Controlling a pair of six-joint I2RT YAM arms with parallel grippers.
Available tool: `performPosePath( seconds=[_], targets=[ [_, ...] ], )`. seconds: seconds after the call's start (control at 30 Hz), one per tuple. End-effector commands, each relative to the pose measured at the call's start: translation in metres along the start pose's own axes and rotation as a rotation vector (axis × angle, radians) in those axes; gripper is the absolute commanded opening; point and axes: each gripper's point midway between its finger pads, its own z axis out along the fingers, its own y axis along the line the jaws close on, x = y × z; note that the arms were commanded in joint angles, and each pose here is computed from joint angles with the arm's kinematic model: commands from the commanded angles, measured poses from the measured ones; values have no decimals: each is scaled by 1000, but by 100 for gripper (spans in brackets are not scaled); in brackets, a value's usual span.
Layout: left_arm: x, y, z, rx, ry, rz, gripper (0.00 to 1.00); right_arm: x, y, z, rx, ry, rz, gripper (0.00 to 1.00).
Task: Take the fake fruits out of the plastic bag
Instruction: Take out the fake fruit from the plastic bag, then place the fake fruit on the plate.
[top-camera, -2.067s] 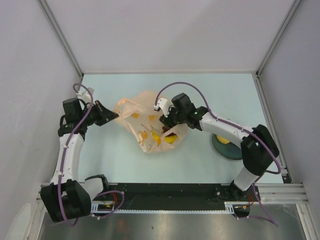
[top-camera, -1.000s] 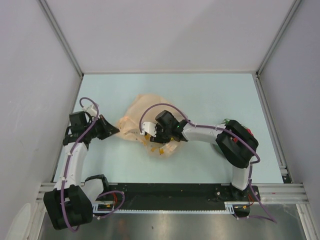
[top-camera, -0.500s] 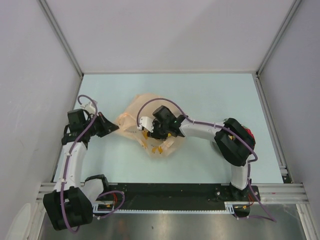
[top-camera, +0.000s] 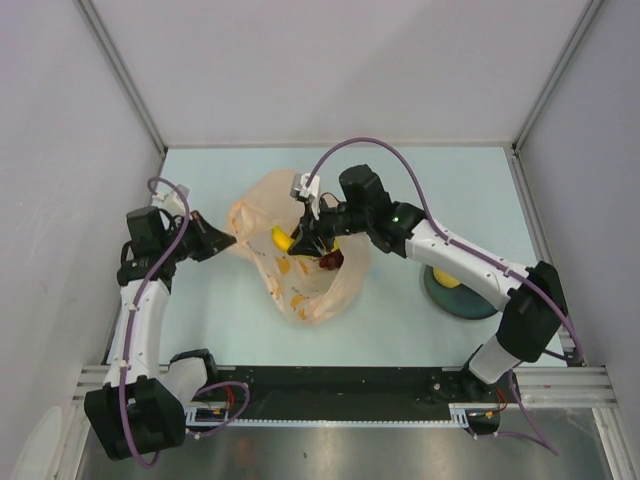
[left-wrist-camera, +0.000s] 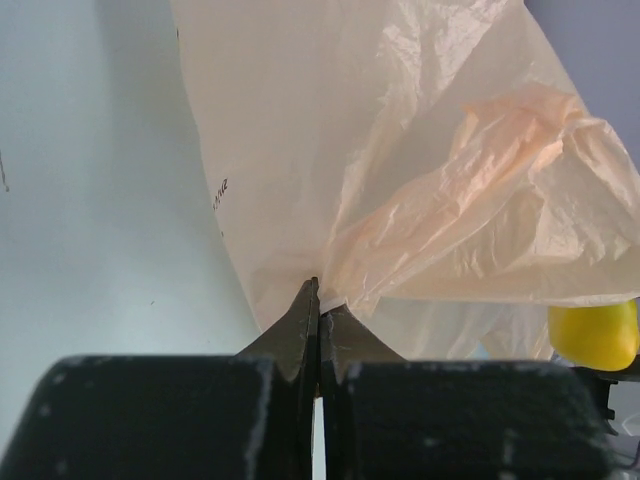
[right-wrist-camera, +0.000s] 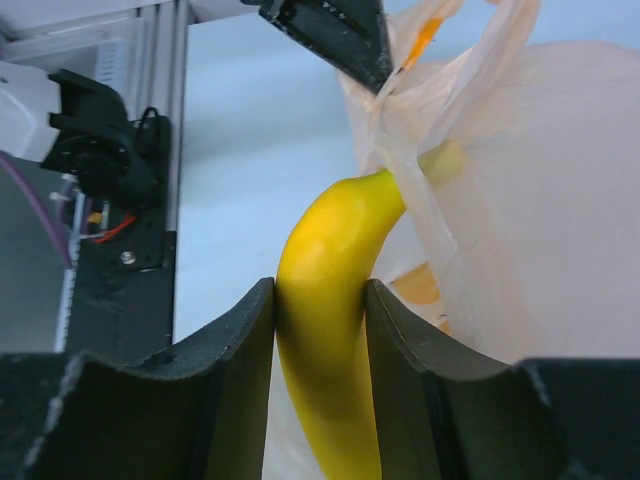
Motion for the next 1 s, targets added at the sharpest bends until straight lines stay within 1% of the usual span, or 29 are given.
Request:
performPosePath(
  seconds=[0.0,0.07,0.1,0.13,0.17,0.2,0.27,0.3,0.33,0.37,0.43,0.47,0.5,0.57,0.63,0.67,0.7,0.73,0.77,0.8,0.83,0.87,0.9,0.93,0.97],
  targets=[
    [-22,-15,-6,43,-58,40,0,-21,31,-23,-126,-34,79,19],
    [-24,-20,-9,56,-71,26,0,-21,44,-32,-169,-13,64,20],
    [-28,-24,-9,68,-87,30,0,-8,50,-37,-184,48,97,22],
    [-31,-28,-11,88,-95,28,0,-1,50,-39,-192,79,62,22],
    [-37,-36,-14,111,-119,18,0,18,50,-44,-199,166,106,21],
    [-41,-39,-15,126,-130,13,0,24,48,-47,-201,196,97,19],
    [-48,-50,-17,168,-143,-11,0,32,45,-51,-218,227,104,18],
    [-53,-53,-17,178,-161,-4,0,40,54,-56,-247,283,115,18],
    [-57,-54,-16,183,-168,-8,0,45,56,-58,-253,314,59,16],
    [-60,-54,-15,185,-169,-24,0,48,76,-59,-294,358,46,15],
    [-64,-54,-14,179,-172,-39,0,24,93,-63,-301,341,-21,15],
    [-66,-57,-15,185,-174,-47,0,16,111,-60,-325,344,-42,15],
    [-68,-59,-16,187,-173,-48,0,-6,118,-61,-315,305,-82,15],
    [-71,-62,-19,184,-171,-52,0,-31,125,-60,-254,270,-83,13],
    [-73,-65,-20,187,-175,-54,0,-56,117,-71,-145,203,-99,13],
    [-72,-65,-20,188,-178,-61,0,-59,110,-75,-102,193,-166,10],
    [-72,-67,-23,191,-191,-58,0,-55,84,-85,36,231,-211,8],
    [-72,-68,-23,190,-198,-64,0,-52,68,-103,123,248,-229,5],
    [-71,-65,-24,179,-201,-68,0,-45,50,-118,187,278,-242,0],
    [-70,-65,-25,171,-202,-64,0,-39,11,-150,313,281,-197,0],
    [-67,-65,-26,169,-198,-47,0,-25,3,-174,367,283,-175,0],
    [-61,-63,-24,164,-180,-48,0,-25,-8,-193,431,254,-182,0],
    [-60,-62,-25,160,-181,-39,0,-11,-31,-223,532,278,-188,0],
    [-58,-61,-24,156,-183,-27,0,0,-32,-237,557,299,-209,0],
    [-57,-58,-24,149,-192,-26,0,22,-24,-258,598,338,-217,0]
  ],
)
